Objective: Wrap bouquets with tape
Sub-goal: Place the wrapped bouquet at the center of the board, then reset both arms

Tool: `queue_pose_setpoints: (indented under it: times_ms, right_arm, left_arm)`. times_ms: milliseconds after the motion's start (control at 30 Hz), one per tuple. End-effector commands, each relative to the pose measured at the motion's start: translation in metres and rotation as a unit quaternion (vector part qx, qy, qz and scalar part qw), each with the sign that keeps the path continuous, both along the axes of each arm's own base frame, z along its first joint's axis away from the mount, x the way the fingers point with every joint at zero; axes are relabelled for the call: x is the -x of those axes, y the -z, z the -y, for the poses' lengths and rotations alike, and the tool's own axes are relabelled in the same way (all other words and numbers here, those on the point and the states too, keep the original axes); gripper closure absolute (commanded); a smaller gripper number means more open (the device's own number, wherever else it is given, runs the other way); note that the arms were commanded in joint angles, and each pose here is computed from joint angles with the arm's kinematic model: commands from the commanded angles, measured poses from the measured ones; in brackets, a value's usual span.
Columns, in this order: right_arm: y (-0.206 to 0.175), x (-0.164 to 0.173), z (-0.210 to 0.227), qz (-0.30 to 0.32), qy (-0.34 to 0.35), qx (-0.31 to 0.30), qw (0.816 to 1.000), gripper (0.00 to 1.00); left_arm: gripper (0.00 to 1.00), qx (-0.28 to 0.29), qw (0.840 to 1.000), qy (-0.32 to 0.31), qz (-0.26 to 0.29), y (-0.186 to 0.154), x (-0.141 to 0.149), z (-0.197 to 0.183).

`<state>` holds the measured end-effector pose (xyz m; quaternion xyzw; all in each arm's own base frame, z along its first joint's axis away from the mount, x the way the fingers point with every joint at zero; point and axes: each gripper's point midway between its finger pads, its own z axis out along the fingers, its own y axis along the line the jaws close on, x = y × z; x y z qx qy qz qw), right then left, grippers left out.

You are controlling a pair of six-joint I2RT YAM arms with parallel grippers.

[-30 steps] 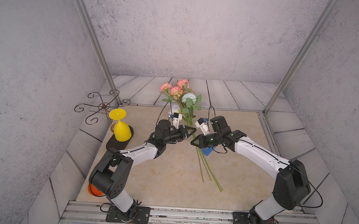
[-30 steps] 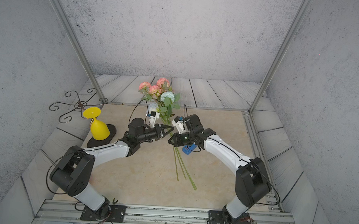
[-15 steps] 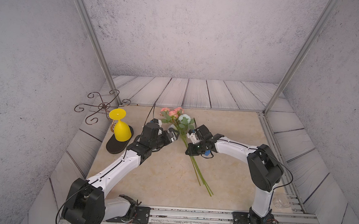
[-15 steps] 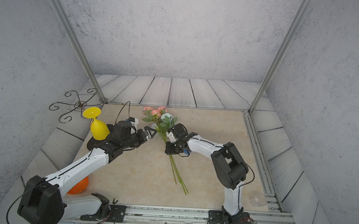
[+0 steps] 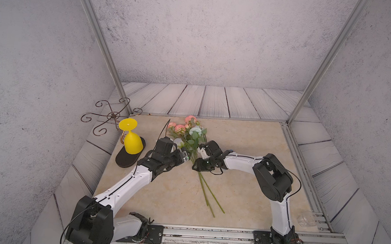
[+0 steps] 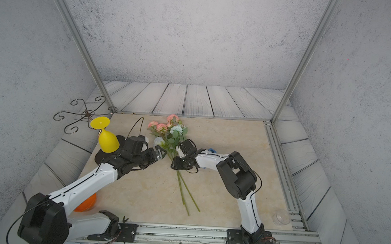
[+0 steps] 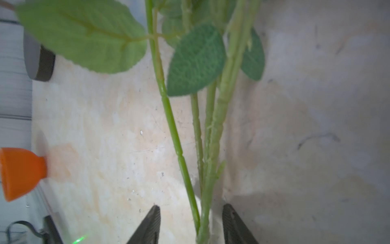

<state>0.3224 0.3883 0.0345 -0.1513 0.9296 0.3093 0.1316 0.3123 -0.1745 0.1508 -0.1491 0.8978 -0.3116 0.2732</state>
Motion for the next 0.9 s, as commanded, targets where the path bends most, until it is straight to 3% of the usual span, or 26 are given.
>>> queue_pose_setpoints:
  times_ms: [0,33,67,100,300,367,433,500,533,600,633,700,800,867]
  right_arm:
    - [0.012,0.010,0.028,-0.009,0.029,0.057,0.998,0.38]
    - [0.001,0.011,0.036,0.001,0.036,0.064,0.997,0.34]
    - [-0.012,0.013,0.042,0.013,0.037,0.068,0.997,0.16]
    - [-0.025,0.014,0.047,0.025,0.034,0.071,0.997,0.07]
    - [-0.129,0.026,0.084,0.111,0.019,0.084,0.990,0.02]
    - [-0.171,0.024,0.103,0.175,0.015,0.087,0.981,0.02]
    - [-0.209,0.013,0.134,0.256,0.029,0.100,0.961,0.01]
    - [-0.237,0.000,0.174,0.358,0.056,0.140,0.922,0.01]
    - [-0.248,-0.008,0.200,0.409,0.088,0.164,0.893,0.01]
    - [-0.257,-0.021,0.248,0.460,0.162,0.167,0.857,0.01]
    - [-0.257,-0.028,0.278,0.465,0.210,0.150,0.847,0.01]
    - [-0.240,-0.038,0.322,0.448,0.271,0.148,0.839,0.01]
    - [-0.190,-0.049,0.354,0.419,0.262,0.231,0.838,0.01]
    - [-0.165,-0.056,0.367,0.404,0.271,0.249,0.837,0.01]
  left_arm:
    - [0.03,-0.022,1.000,0.002,0.003,-0.001,-0.001,-0.006]
    - [0.03,-0.031,0.999,0.004,0.010,-0.006,-0.002,-0.008]
    - [0.03,-0.045,0.999,0.004,0.019,-0.011,-0.004,-0.011]
    - [0.03,-0.058,0.998,0.002,0.028,-0.015,-0.007,-0.015]
    - [0.03,-0.123,0.989,-0.024,0.076,-0.045,-0.027,-0.047]
    - [0.03,-0.143,0.983,-0.034,0.107,-0.060,-0.038,-0.065]
    - [0.03,-0.205,0.968,-0.052,0.138,-0.072,-0.047,-0.094]
    - [0.03,-0.300,0.937,-0.073,0.165,-0.080,-0.055,-0.127]
    - [0.03,-0.352,0.916,-0.069,0.179,-0.081,-0.059,-0.139]
    - [0.03,-0.443,0.872,-0.064,0.198,-0.075,-0.065,-0.160]
    - [0.03,-0.461,0.860,-0.073,0.204,-0.069,-0.067,-0.170]
    - [0.04,-0.462,0.857,-0.097,0.208,-0.055,-0.069,-0.190]
    - [0.07,-0.442,0.864,-0.113,0.214,-0.033,-0.070,-0.206]
    - [0.07,-0.430,0.865,-0.123,0.228,-0.022,-0.071,-0.212]
